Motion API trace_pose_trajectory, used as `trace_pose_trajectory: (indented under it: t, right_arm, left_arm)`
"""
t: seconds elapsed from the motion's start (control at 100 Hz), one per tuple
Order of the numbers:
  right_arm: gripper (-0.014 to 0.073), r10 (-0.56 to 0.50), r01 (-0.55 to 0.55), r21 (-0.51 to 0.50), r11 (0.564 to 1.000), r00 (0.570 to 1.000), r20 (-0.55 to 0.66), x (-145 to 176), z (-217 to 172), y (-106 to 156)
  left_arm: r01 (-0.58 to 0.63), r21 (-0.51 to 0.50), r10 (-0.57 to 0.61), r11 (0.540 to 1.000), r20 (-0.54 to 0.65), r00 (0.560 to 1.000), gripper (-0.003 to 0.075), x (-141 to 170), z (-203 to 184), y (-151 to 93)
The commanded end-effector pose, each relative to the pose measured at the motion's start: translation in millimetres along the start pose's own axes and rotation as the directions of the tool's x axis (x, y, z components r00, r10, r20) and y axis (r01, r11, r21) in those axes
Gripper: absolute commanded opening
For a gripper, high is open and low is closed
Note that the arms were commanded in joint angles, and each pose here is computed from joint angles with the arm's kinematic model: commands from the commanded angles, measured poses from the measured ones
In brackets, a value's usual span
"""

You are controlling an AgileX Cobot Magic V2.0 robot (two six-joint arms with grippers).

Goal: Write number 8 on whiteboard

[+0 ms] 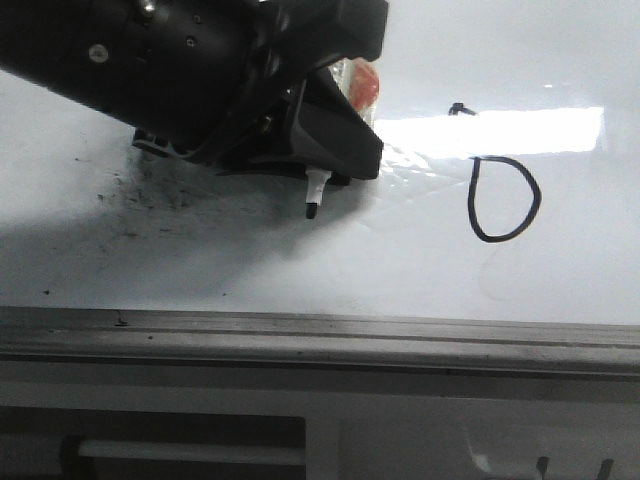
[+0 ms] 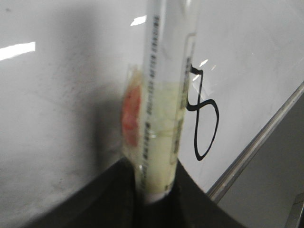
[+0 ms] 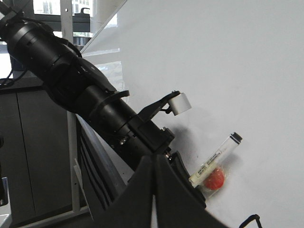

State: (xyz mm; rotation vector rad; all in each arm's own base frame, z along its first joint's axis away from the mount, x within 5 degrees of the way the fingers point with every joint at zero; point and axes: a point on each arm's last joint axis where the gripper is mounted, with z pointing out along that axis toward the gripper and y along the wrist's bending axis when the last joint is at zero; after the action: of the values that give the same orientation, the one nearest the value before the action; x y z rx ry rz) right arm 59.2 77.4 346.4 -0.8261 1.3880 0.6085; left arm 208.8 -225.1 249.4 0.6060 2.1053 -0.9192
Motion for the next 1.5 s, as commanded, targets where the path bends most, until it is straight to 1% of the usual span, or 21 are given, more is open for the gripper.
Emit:
trace_pose_trajectory:
  t: [0.0, 0.13, 0.34, 0.46, 0.53, 0.65, 0.72, 0.95, 1.02, 1.07, 1.12, 1.19, 1.24, 1.33, 1.42, 1.49]
  right_arm:
    - [-0.0067, -0.002, -0.001, 0.057, 0.998, 0.998, 0.065, -12.0, -1.4, -6.0]
    - [-0.0067, -0.003, -0.001, 0.059, 0.998, 0.998, 0.066, -12.1, -1.4, -6.2]
    - [-0.0067, -0.002, -0.002, 0.062, 0.998, 0.998, 0.067, -12.1, -1.0, -6.4]
    - [-0.0067, -0.002, -0.002, 0.063, 0.998, 0.998, 0.065, -11.9, -0.1, -6.7]
    - [-0.0067, -0.002, -0.002, 0.064, 0.998, 0.998, 0.066, -12.0, -0.1, -6.8]
    - [-0.0067, -0.002, -0.002, 0.064, 0.998, 0.998, 0.066, -12.0, -0.1, -6.8]
    - [-0.0067, -0.002, -0.002, 0.066, 0.998, 0.998, 0.068, -12.1, -0.1, -7.0]
    - [-0.0067, -0.002, -0.003, 0.069, 0.998, 0.998, 0.07, -12.4, -0.2, -7.2]
    - [-0.0067, -0.002, -0.003, 0.069, 0.998, 0.998, 0.07, -12.4, -0.2, -7.2]
    - [-0.0067, -0.002, -0.003, 0.069, 0.998, 0.998, 0.07, -12.4, -0.2, -7.2]
    - [-0.0067, -0.002, -0.003, 0.069, 0.998, 0.998, 0.07, -12.4, -0.2, -7.2]
    - [-0.0067, -0.002, -0.003, 0.069, 0.998, 0.998, 0.07, -12.4, -0.2, -7.2]
    - [-0.0067, -0.002, -0.003, 0.071, 0.997, 0.997, 0.072, -12.5, -0.2, -7.4]
    - [-0.0064, -0.005, -0.001, 0.075, 0.997, 0.997, 0.075, -12.8, -0.2, -7.8]
    - [-0.0064, -0.045, 0.039, 0.083, 0.996, 0.996, 0.078, -13.5, -3.0, -7.8]
    - [-0.0064, -0.072, 0.064, 0.088, 0.994, 0.994, 0.082, -13.8, -5.8, -7.5]
  left_arm:
    - [0.061, -0.225, -0.049, 0.973, 0.058, 0.997, -0.002, -10.5, -2.4, 22.5]
    - [0.065, -0.307, -0.047, 0.949, 0.065, 0.997, -0.002, -10.7, -4.5, 30.1]
    - [0.063, -0.314, -0.045, 0.947, 0.065, 0.997, -0.002, -10.7, -4.7, 30.7]
    - [0.062, -0.343, -0.042, 0.937, 0.067, 0.997, -0.0013, -10.8, -5.6, 33.3]
    - [0.062, -0.345, -0.041, 0.937, 0.067, 0.997, 0.0031, -10.8, -5.7, 33.4]
    - [0.063, -0.351, -0.041, 0.934, 0.068, 0.997, 0.0157, -10.8, -5.9, 34.0]
    - [0.063, -0.361, -0.041, 0.931, 0.069, 0.997, 0.0209, -10.9, -6.2, 34.9]
    - [0.063, -0.368, -0.041, 0.928, 0.069, 0.997, 0.0294, -10.9, -6.5, 35.5]
    - [0.063, -0.368, -0.041, 0.928, 0.069, 0.997, 0.0376, -10.9, -6.5, 35.5]
    - [0.064, -0.367, -0.04, 0.928, 0.071, 0.997, 0.0465, -11.6, -6.5, 35.3]
    - [0.064, -0.366, -0.039, 0.929, 0.074, 0.996, 0.0536, -12.4, -7.0, 34.9]
    - [0.064, -0.355, -0.037, 0.932, 0.083, 0.996, 0.0604, -14.2, -9.3, 32.9]
    - [0.065, -0.341, -0.033, 0.938, 0.099, 0.995, 0.0624, -17.3, -13.7, 29.6]
    - [0.062, -0.283, -0.02, 0.957, 0.146, 0.989, 0.0626, -26.3, -27.3, 18.5]
    - [0.051, -0.215, -0.005, 0.975, 0.212, 0.977, 0.0617, -36.7, -48.2, 3.6]
    - [0.036, -0.192, 0.016, 0.981, 0.261, 0.965, 0.0615, -42.5, -65.7, -5.6]
